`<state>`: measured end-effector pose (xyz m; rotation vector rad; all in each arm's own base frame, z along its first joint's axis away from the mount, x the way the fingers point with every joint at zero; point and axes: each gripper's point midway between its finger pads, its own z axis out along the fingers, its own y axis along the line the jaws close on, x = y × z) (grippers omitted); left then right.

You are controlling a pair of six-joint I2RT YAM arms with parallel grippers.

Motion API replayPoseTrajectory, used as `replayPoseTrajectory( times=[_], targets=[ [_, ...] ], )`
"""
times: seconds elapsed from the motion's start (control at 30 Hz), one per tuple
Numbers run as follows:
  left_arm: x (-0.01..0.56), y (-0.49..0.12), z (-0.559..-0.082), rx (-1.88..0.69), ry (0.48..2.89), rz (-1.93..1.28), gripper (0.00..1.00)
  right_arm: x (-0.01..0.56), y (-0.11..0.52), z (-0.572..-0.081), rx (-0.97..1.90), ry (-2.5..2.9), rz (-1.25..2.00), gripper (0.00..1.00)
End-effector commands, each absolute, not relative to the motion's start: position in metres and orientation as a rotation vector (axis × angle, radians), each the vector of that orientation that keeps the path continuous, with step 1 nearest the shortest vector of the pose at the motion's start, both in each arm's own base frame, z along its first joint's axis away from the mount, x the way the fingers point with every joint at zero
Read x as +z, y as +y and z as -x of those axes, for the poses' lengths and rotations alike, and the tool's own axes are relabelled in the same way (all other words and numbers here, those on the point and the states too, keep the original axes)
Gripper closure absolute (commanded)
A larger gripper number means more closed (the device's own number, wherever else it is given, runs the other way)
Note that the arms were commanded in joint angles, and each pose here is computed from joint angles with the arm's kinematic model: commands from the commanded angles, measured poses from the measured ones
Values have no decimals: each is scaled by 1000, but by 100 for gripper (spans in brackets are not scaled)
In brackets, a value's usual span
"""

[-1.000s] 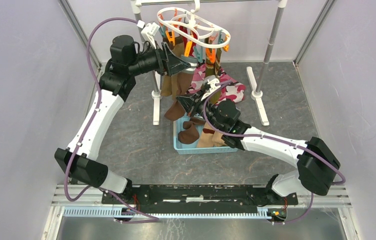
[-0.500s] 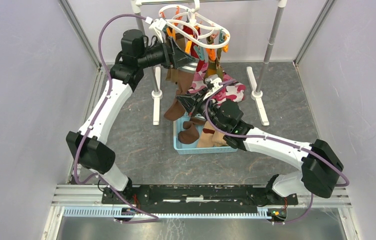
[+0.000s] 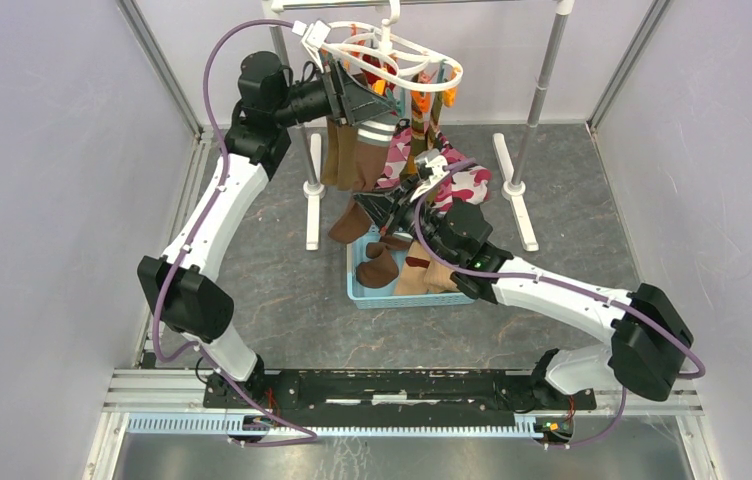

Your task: Remove the socks clipped to the hanger

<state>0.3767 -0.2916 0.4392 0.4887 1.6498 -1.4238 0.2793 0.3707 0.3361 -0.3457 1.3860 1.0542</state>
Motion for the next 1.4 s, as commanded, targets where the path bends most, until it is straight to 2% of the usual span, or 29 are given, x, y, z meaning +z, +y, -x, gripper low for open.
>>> replayPoseTrajectory(
  times=[0.0, 0.07, 0.47, 0.53, 0.6, 0.7, 0.9, 1.37],
  targets=[
    [470, -288, -369, -1510, 1557, -501, 43, 354, 365, -268, 1097, 1340, 340, 100],
    [471, -286, -371, -1521, 1552, -489, 47, 355, 363, -267, 1100, 1338, 336, 100],
    [469, -289, -375, -1572, 1545, -468, 50, 355, 365, -265, 1115, 1347, 339, 100],
    [465, -289, -376, -1569, 1552, -463, 48, 356, 366, -266, 1115, 1347, 336, 100],
    [460, -289, -379, -1540, 1572, -453, 39, 356, 370, -264, 1132, 1346, 358, 100],
    [451, -286, -387, -1455, 1609, -429, 35, 354, 372, -264, 1135, 1354, 364, 100],
    [437, -272, -406, -1240, 1677, -367, 35, 348, 378, -265, 1151, 1370, 370, 100],
    [448, -274, -403, -1086, 1649, -435, 37, 339, 389, -272, 1152, 1404, 377, 100]
  ],
)
